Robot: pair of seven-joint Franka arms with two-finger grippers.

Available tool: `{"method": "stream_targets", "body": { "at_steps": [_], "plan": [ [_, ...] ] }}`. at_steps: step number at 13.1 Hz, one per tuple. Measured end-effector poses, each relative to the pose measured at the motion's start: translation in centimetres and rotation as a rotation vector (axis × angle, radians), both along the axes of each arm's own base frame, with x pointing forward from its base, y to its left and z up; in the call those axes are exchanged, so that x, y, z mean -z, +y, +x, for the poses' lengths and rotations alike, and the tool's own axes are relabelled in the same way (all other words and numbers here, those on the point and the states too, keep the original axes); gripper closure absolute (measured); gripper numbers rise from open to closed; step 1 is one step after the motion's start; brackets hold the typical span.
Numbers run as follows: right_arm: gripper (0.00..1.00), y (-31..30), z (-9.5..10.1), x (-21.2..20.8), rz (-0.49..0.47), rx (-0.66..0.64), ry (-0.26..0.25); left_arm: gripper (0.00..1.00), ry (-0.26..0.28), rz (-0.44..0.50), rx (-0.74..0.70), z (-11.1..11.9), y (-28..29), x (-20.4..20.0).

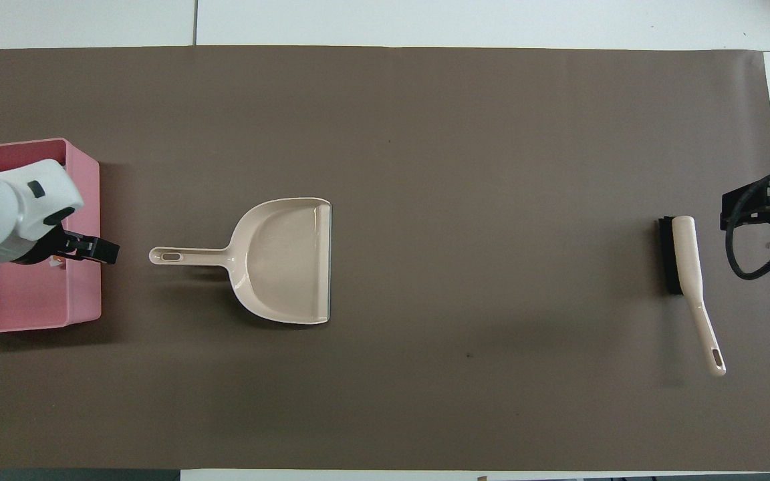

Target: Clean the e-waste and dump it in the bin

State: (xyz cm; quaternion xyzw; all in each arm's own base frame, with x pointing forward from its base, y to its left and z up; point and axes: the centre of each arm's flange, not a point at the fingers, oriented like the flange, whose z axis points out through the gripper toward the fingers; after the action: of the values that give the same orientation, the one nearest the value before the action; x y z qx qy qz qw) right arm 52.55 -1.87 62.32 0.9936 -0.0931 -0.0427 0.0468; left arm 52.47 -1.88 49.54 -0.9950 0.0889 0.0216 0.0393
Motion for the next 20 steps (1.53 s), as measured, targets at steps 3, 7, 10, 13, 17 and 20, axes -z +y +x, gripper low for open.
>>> {"method": "stream_targets", "body": {
  "at_steps": [3,7,10,13,17,20],
  "plan": [
    [0.00,0.0,0.0,0.0,0.000,0.000,0.000,0.02,-0.065,-0.049,-0.100,1.1,2.8,-7.2],
    [0.00,0.0,0.0,0.0,0.000,0.000,0.000,0.02,-0.069,-0.049,-0.134,1.9,3.4,-13.1],
    [0.00,0.0,0.0,0.0,0.000,0.000,0.000,0.02,-0.048,-0.047,-0.156,2.5,3.4,-13.1],
    [0.00,0.0,0.0,0.0,0.000,0.000,0.000,0.02,-0.037,-0.044,-0.213,2.5,3.4,-12.8],
    [0.00,0.0,0.0,0.0,0.003,-0.013,0.001,0.02,-0.049,-0.041,-0.218,2.7,3.4,-12.8],
    [0.00,0.2,0.3,-0.1,0.056,-0.038,-0.021,0.02,-0.063,-0.035,-0.217,3.0,3.5,-12.7]
  ]
}}
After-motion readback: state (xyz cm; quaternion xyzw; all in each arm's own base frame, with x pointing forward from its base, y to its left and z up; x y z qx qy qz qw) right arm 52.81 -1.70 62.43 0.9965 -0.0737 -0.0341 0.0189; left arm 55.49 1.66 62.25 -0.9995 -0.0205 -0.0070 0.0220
